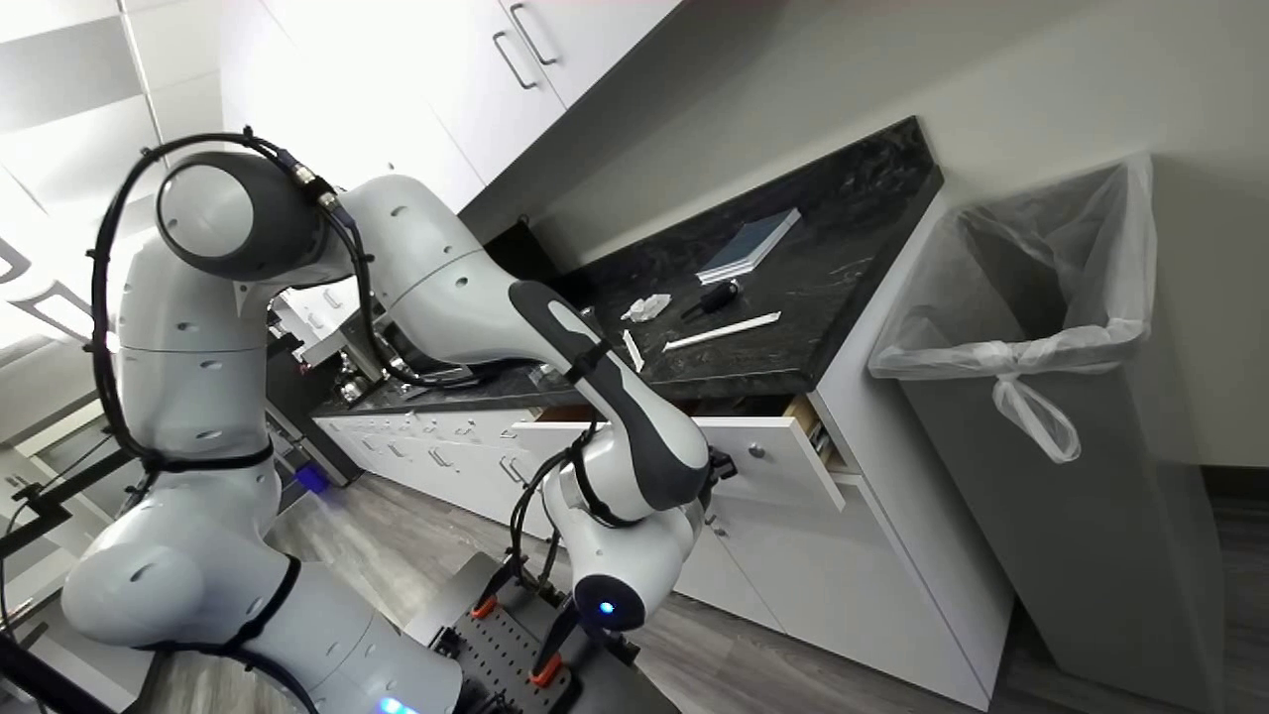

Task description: Close the top drawer of the bottom cabinet.

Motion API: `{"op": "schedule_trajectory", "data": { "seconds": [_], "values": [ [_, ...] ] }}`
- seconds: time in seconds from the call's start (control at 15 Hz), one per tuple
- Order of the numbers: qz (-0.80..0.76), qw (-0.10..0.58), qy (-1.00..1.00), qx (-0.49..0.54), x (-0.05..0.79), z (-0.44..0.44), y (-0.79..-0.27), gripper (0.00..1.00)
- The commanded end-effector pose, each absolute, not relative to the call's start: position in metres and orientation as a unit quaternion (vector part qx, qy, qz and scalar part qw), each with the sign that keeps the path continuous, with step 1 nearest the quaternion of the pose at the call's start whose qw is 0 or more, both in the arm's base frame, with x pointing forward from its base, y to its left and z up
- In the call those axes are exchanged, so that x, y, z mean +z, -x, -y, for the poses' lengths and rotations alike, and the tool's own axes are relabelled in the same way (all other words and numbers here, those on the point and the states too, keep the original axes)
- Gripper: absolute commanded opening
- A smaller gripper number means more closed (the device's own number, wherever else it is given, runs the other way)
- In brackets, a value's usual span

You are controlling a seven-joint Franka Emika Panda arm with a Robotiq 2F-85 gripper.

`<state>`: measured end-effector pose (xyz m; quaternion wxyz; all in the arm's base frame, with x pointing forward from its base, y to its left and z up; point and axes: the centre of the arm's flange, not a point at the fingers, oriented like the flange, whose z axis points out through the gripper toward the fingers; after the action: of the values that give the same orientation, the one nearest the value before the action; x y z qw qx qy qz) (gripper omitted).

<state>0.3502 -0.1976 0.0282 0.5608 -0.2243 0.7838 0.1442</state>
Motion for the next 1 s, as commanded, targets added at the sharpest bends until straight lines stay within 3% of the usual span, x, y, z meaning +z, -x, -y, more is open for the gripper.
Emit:
{"op": "schedule_trajectory", "data": {
  "seconds": [0.0, 0.93],
  "values": [
    [-0.789, 0.546, 0.228, 0.167, 0.053, 0.192, -0.339, 0.0],
    [-0.769, 0.526, 0.353, 0.082, 0.247, 0.26, -0.235, 0.0]
  ]
}}
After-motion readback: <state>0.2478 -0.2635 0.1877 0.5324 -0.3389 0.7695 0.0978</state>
